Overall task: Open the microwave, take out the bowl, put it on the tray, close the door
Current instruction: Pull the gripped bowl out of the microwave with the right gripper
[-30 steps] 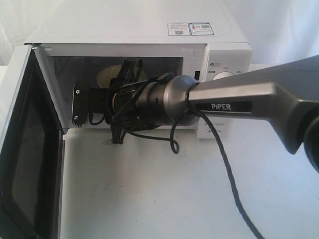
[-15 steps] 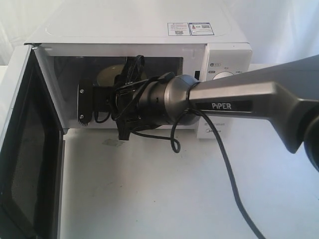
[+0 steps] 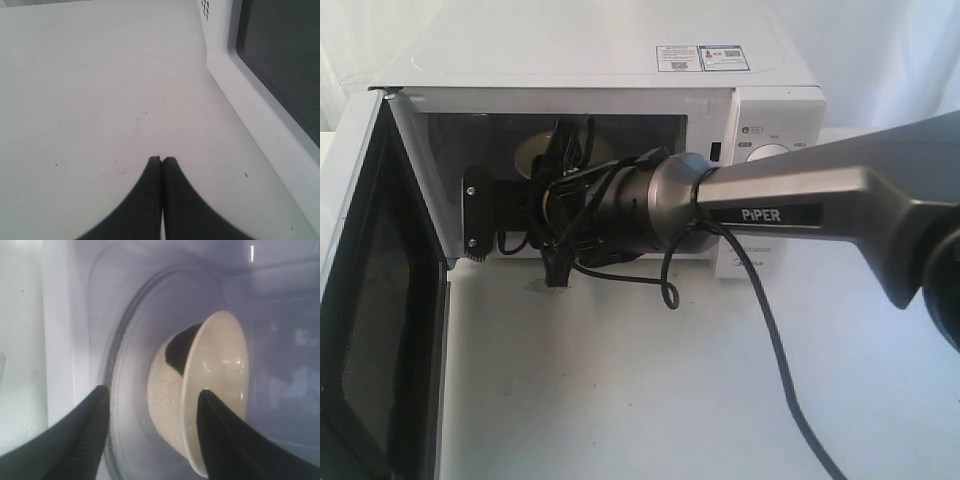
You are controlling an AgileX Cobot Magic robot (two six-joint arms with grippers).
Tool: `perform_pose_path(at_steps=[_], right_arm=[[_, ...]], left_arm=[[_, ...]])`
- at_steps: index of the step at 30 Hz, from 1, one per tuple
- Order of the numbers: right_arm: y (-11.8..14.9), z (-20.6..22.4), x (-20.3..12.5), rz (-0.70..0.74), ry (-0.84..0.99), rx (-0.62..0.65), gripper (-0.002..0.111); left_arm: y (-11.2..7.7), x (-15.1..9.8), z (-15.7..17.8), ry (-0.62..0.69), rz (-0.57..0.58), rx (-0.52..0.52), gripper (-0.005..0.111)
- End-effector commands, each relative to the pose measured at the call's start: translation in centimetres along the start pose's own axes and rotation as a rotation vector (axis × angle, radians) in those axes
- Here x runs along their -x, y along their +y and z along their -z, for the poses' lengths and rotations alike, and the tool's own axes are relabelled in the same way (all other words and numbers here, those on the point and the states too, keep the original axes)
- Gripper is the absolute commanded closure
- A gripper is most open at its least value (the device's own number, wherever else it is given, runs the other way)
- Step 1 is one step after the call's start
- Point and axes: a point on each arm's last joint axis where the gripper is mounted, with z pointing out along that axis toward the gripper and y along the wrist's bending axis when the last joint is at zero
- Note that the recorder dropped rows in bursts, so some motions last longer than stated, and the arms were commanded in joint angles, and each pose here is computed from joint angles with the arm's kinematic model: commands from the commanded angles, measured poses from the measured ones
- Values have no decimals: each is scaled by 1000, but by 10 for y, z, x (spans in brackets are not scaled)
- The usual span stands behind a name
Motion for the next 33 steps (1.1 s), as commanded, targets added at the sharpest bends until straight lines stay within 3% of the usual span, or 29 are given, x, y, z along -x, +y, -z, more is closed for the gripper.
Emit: perform_pose_path(at_steps=[1,17,33], right_arm=[[5,-11,-7,62,61,-31,58],[-8,-14,2,26,17,-62,58],[-17,-23,-17,-44,20,-53,58]], left_arm=[[0,-1,0,0,13,0,107],[0,-1,0,0,13,0,107],[0,-1,0,0,13,0,107]])
